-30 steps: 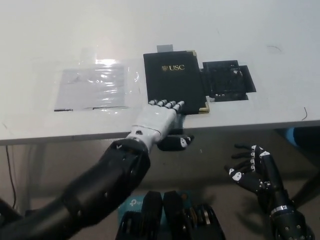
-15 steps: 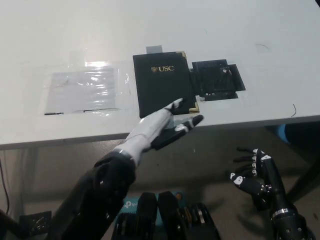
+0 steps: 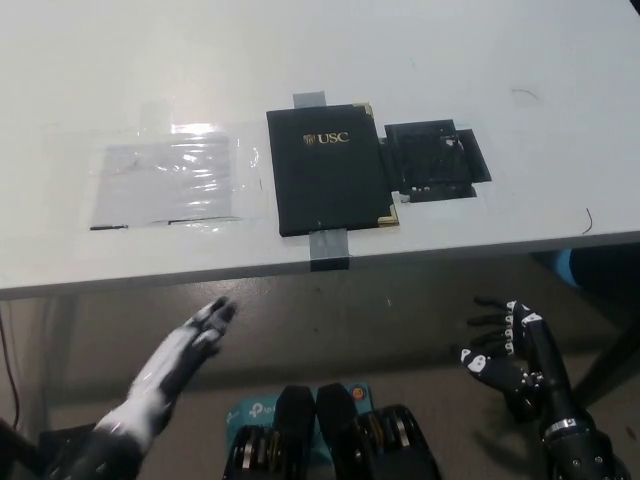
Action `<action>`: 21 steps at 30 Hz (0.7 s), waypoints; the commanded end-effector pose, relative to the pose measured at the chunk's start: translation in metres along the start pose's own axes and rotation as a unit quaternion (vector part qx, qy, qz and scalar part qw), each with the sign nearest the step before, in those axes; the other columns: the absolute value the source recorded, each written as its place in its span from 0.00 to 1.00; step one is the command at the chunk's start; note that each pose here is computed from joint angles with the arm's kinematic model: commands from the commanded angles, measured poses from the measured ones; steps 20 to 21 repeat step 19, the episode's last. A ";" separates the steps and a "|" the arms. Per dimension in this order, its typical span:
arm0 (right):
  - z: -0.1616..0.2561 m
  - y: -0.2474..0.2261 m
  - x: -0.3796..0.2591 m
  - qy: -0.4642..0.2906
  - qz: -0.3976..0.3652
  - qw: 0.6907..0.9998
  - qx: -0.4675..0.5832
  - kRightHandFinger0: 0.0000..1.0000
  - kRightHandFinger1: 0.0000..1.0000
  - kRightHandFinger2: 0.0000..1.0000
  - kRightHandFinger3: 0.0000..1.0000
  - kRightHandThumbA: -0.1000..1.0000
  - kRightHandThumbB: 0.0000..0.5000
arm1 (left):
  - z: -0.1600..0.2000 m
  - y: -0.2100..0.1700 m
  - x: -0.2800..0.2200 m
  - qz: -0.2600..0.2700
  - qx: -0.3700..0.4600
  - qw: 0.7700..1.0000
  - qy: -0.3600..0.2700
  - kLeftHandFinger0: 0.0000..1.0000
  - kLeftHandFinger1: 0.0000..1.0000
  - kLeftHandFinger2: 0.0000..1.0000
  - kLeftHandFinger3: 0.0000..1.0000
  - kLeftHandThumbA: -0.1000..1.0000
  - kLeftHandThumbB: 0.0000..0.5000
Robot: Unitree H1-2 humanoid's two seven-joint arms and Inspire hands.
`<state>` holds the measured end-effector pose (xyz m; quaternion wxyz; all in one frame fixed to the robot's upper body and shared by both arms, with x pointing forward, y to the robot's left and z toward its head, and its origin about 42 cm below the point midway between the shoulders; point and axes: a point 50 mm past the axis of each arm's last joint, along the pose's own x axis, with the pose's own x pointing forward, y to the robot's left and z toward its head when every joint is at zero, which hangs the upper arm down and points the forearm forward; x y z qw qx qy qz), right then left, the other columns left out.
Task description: The robot uses its left hand to push the cover of the diary kept in the middle of the desk towards the right to close it
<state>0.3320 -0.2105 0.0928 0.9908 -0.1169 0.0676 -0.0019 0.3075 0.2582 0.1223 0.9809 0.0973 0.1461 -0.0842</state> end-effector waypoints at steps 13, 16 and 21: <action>0.030 -0.028 0.015 -0.055 -0.040 0.997 0.029 0.36 0.45 0.56 0.72 0.85 0.16 | -0.077 0.115 -0.117 0.135 -0.429 0.881 -0.148 1.00 1.00 1.00 1.00 0.69 0.43; 0.031 -0.031 0.014 -0.051 -0.044 0.997 0.035 0.35 0.44 0.55 0.71 0.86 0.19 | -0.073 0.115 -0.110 0.139 -0.437 0.876 -0.150 1.00 1.00 1.00 1.00 0.66 0.44; 0.034 -0.029 0.016 -0.054 -0.043 0.997 0.036 0.34 0.43 0.54 0.72 0.86 0.15 | -0.072 0.118 -0.109 0.141 -0.429 0.879 -0.154 1.00 1.00 1.00 1.00 0.67 0.42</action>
